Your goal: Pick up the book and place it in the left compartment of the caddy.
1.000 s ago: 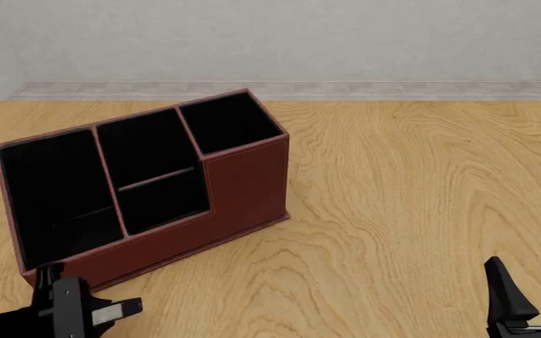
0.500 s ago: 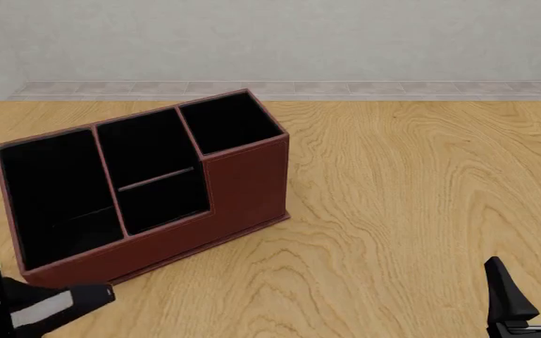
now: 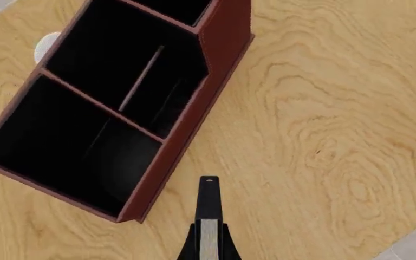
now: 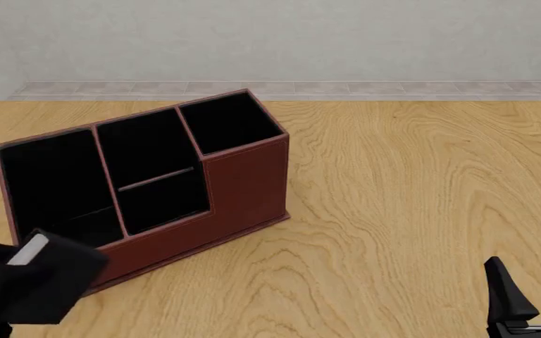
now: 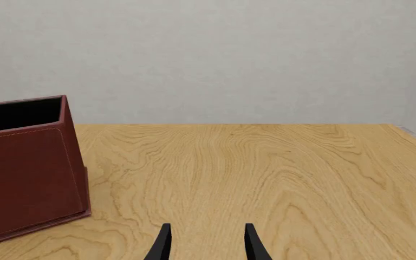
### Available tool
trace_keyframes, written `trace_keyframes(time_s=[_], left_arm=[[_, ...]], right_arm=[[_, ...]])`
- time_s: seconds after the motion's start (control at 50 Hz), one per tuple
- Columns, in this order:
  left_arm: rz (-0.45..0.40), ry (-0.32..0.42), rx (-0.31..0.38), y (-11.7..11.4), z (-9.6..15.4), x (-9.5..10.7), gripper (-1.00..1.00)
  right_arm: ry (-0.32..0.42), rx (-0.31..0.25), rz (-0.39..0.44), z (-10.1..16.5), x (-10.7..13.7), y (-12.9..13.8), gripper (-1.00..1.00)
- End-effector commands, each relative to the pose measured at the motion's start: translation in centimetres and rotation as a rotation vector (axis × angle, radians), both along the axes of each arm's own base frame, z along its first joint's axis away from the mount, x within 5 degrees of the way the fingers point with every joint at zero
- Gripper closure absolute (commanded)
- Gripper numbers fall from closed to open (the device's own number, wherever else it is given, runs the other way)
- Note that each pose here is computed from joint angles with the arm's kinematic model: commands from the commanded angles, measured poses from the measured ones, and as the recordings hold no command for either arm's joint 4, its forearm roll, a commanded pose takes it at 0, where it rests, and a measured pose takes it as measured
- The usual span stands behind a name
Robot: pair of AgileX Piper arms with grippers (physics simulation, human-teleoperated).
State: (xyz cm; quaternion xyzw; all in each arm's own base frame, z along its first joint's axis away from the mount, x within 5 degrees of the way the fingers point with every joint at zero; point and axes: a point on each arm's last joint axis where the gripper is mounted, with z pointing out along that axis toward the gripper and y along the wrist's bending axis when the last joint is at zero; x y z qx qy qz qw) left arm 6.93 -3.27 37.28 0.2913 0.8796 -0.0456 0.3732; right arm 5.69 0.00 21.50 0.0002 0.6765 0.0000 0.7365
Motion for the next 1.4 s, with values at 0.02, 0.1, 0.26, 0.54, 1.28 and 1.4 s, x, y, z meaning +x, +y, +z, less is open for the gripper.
trace_keyframes(time_s=[0.02, 0.1, 0.26, 0.54, 1.28, 1.4], left_arm=[[0.246, 0.065, -0.168, 0.2, 1.3, 0.9, 1.0], [0.336, 0.073, -0.176, 0.7, 1.3, 1.4, 1.0], [0.425, 0.094, -0.201, 0.9, 1.5, 2.4, 1.0], [0.608, 0.098, -0.272, 1.8, 3.0, 4.3, 1.0], [0.798, 0.077, -0.183, 6.1, 5.8, 11.0, 1.0], [0.791, 0.1, -0.169, 6.2, 5.2, 11.6, 1.0]], right_arm=[[-0.001, 0.0, 0.0, 0.0, 0.0, 0.0, -1.0], [-0.001, 0.0, 0.0, 0.0, 0.0, 0.0, -1.0], [0.0, 0.0, 0.0, 0.0, 0.0, 0.0, -1.0], [-0.001, 0.0, 0.0, 0.0, 0.0, 0.0, -1.0], [-0.001, 0.0, 0.0, 0.0, 0.0, 0.0, -1.0], [-0.001, 0.0, 0.0, 0.0, 0.0, 0.0, -1.0]])
